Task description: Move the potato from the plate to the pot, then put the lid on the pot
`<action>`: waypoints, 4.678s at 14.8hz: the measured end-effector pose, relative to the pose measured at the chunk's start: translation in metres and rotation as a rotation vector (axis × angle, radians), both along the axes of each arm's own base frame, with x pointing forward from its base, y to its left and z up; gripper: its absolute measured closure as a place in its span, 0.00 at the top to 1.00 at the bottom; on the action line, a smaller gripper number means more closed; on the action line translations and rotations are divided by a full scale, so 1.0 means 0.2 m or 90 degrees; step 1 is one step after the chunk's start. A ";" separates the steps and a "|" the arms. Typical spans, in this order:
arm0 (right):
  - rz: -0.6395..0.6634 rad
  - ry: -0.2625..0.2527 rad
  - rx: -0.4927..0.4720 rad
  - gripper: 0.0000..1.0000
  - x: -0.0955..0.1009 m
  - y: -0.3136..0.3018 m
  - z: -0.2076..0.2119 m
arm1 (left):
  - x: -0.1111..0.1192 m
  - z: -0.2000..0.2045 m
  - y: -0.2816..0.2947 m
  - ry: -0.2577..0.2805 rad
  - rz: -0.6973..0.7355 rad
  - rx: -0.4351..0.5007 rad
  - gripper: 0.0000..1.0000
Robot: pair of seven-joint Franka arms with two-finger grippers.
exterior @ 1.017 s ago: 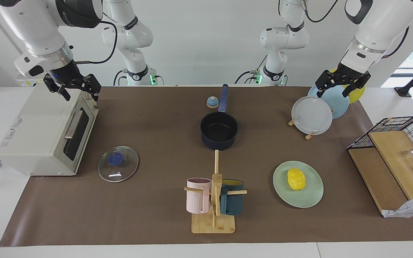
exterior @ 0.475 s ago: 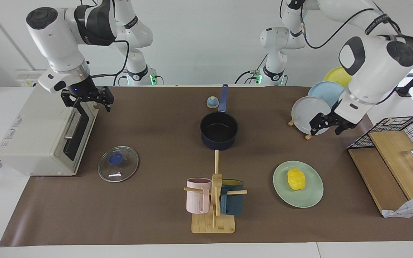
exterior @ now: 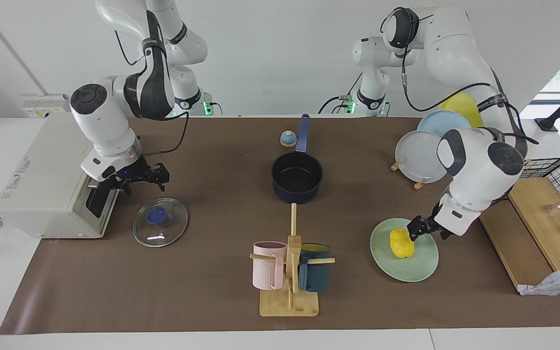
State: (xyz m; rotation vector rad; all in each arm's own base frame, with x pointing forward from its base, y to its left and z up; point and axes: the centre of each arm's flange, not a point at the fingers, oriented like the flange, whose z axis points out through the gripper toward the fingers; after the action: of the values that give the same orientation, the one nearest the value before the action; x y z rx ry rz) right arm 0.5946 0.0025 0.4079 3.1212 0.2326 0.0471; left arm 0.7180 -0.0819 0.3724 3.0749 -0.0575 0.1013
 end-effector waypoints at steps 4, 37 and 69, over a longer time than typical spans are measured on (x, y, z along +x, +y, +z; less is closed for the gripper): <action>0.011 -0.011 -0.001 1.00 0.04 0.04 -0.15 | 0.01 -0.07 -0.09 0.002 -0.007 -0.012 1.00; 0.090 0.036 0.027 0.65 0.16 0.02 -0.34 | -0.54 0.83 -0.68 0.045 0.096 -0.032 0.66; -0.022 0.040 0.030 0.65 0.00 1.24 0.21 | -1.56 -0.15 -1.54 -0.003 0.049 -0.028 0.66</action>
State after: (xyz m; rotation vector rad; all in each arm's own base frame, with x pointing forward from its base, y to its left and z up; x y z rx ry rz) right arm 0.5950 0.2503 0.4505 3.1752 0.1803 -0.0466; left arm 0.4055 -0.3898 0.3424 3.0338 0.0615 0.1117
